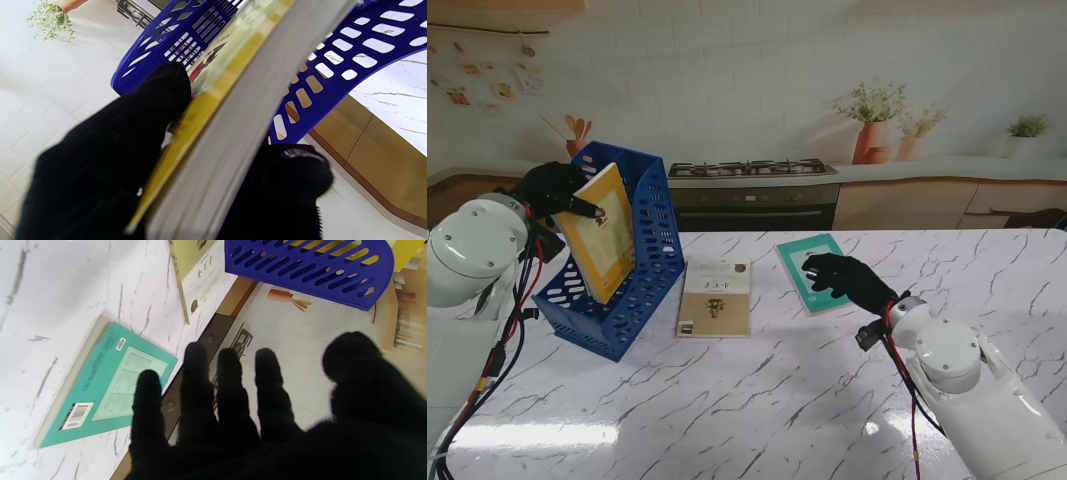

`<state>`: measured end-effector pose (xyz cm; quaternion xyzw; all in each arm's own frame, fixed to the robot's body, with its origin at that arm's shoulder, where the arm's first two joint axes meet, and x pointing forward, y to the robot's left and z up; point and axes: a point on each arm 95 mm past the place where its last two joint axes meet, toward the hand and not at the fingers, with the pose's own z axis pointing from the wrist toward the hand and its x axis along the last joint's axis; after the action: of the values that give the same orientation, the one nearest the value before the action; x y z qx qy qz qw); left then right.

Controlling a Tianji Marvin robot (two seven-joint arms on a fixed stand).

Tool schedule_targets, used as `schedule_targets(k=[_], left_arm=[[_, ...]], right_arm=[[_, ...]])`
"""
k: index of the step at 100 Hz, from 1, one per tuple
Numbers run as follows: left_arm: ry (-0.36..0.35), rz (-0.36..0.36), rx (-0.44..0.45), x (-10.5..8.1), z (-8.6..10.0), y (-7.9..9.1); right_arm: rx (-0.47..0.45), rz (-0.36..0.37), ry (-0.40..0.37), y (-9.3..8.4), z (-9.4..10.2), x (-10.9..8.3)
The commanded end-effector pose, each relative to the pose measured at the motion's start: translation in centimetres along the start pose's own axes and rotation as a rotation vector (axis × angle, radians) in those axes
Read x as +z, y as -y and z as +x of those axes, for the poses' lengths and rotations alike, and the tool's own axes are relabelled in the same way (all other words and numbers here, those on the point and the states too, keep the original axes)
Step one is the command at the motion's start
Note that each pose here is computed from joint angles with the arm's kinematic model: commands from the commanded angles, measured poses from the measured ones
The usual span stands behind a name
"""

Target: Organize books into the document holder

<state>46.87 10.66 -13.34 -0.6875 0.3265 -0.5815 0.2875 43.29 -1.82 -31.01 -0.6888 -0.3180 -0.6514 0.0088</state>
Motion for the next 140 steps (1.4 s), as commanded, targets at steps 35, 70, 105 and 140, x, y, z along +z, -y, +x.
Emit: schedule_targets(k=[35,70,105,140], left_arm=[[-0.017,-0.061,-0.019,1.2,-1.8,-3.6],[0.001,-0.062,-0.042,1.4,-3.6,-6.0],[0.020,-0.083,-0.048,1.3,-4.5,-7.2],[0.036,-0.103,-0.067,1.0,-4.8,-7.3]], right_arm=[[0.012,-0.010,0.004,0.2,-0.3,-0.3],[0.014,-0.013,0.003,0.1,-0.4,-0.4],[0.024,-0.014,0.007,0.3,-0.6,-0.5],[0.024,-0.014,0.007,0.3,-0.6,-0.5]])
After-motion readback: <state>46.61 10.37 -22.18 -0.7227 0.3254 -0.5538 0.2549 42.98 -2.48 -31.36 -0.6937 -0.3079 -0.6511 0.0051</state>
